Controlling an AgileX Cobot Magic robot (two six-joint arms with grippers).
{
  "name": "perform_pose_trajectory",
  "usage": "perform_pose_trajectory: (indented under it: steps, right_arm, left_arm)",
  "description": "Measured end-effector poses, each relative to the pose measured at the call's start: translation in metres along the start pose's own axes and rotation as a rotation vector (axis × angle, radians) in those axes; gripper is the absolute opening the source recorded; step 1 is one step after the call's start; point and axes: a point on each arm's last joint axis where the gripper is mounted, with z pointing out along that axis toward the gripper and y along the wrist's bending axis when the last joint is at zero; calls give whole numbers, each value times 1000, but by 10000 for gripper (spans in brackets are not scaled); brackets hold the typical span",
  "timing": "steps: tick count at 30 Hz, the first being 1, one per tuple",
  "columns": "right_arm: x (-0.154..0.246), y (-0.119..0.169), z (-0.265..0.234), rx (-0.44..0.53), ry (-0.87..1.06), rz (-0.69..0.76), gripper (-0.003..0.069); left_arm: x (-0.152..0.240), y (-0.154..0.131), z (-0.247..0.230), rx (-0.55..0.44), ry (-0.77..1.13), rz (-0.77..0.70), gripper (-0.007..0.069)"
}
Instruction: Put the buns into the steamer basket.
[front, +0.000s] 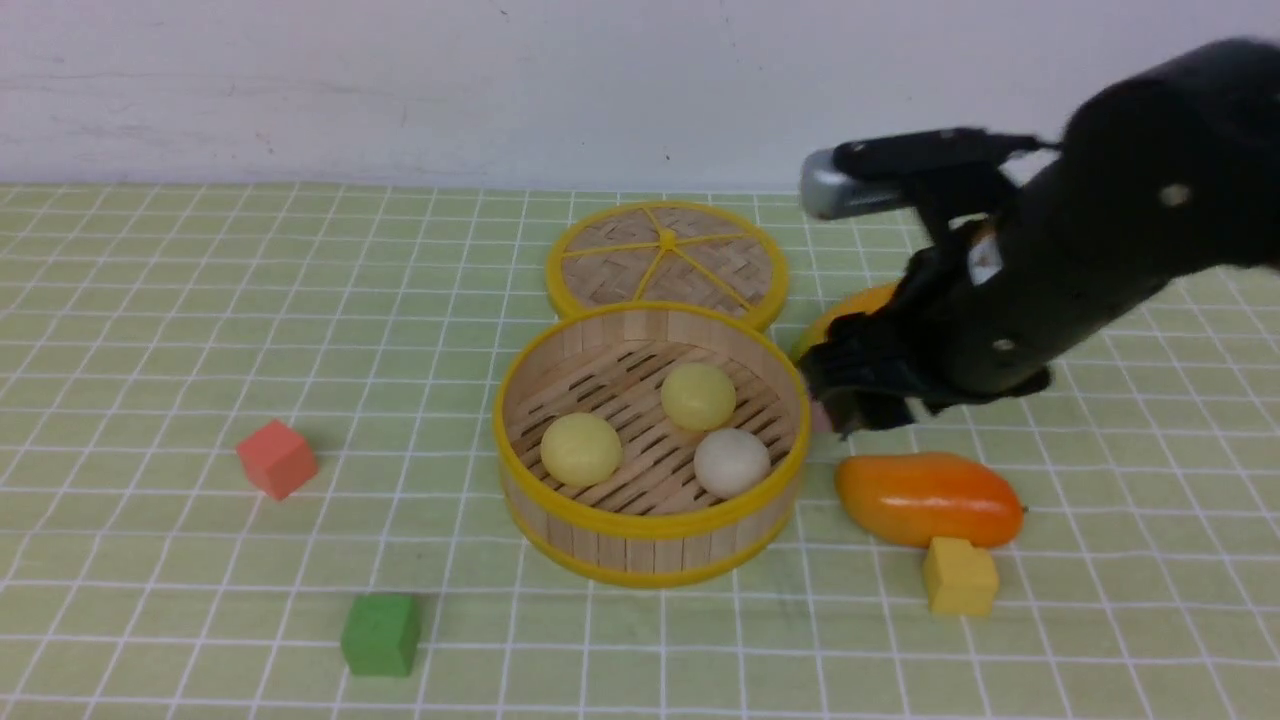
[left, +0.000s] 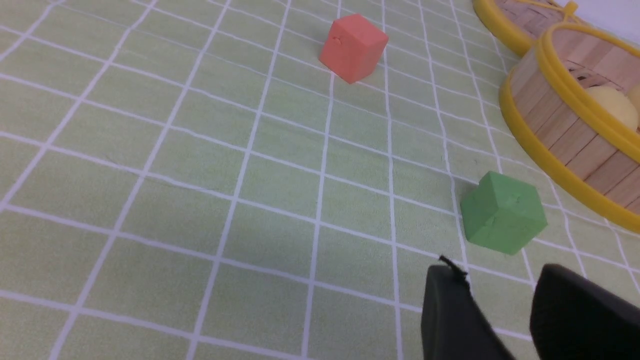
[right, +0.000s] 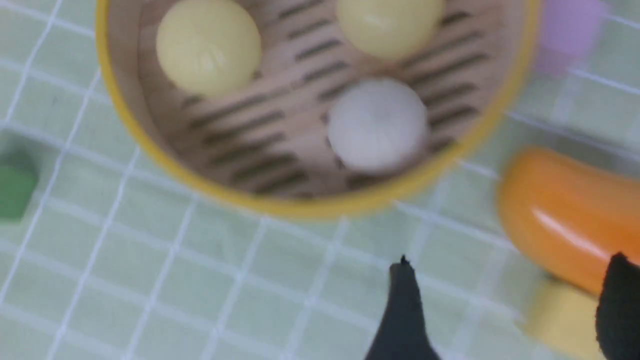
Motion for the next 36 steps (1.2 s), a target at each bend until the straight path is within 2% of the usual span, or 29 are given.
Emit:
perform_pose_trajectory:
  steps: [2, 3, 4, 6, 8, 10, 11, 12, 14, 17, 24, 30, 36]
  right_arm:
    - [17, -7, -59, 25, -22, -12, 405]
    - [18, -8, -63, 25, -24, -12, 405]
    - [31, -12, -96, 29, -55, -12, 351]
    - [42, -14, -115, 27, -71, -9, 305]
    - [73, -22, -159, 12, -150, -3, 195]
    - [104, -29, -189, -2, -231, 0, 100]
    - [107, -30, -191, -3, -238, 0, 92]
    - [129, -35, -205, -11, -289, 2, 33]
    - [160, -42, -217, -20, -347, 5, -13]
    - [200, -50, -215, -23, -380, 14, -21]
    - [253, -60, -174, -30, -362, 15, -21]
    - [281, -64, -150, -37, -347, 17, -20]
    - [290, -67, -134, -20, -307, 14, -17]
  left_arm:
    - [0, 0, 0, 0, 0, 0, 237]
    - [0, 0, 0, 0, 0, 0, 237]
    - [0, 0, 0, 0, 0, 0, 237]
    - [0, 0, 0, 0, 0, 0, 237]
    - [0, 0, 0, 0, 0, 0, 237]
    - [0, 0, 0, 0, 0, 0, 237]
    - [0, 0, 0, 0, 0, 0, 237]
    - [0, 0, 0, 0, 0, 0, 237]
    - [0, 0, 0, 0, 0, 0, 237]
    - [0, 0, 0, 0, 0, 0, 237]
    - [0, 0, 0, 0, 0, 0, 237]
    - [0, 0, 0, 0, 0, 0, 237]
    - [0, 0, 0, 0, 0, 0, 237]
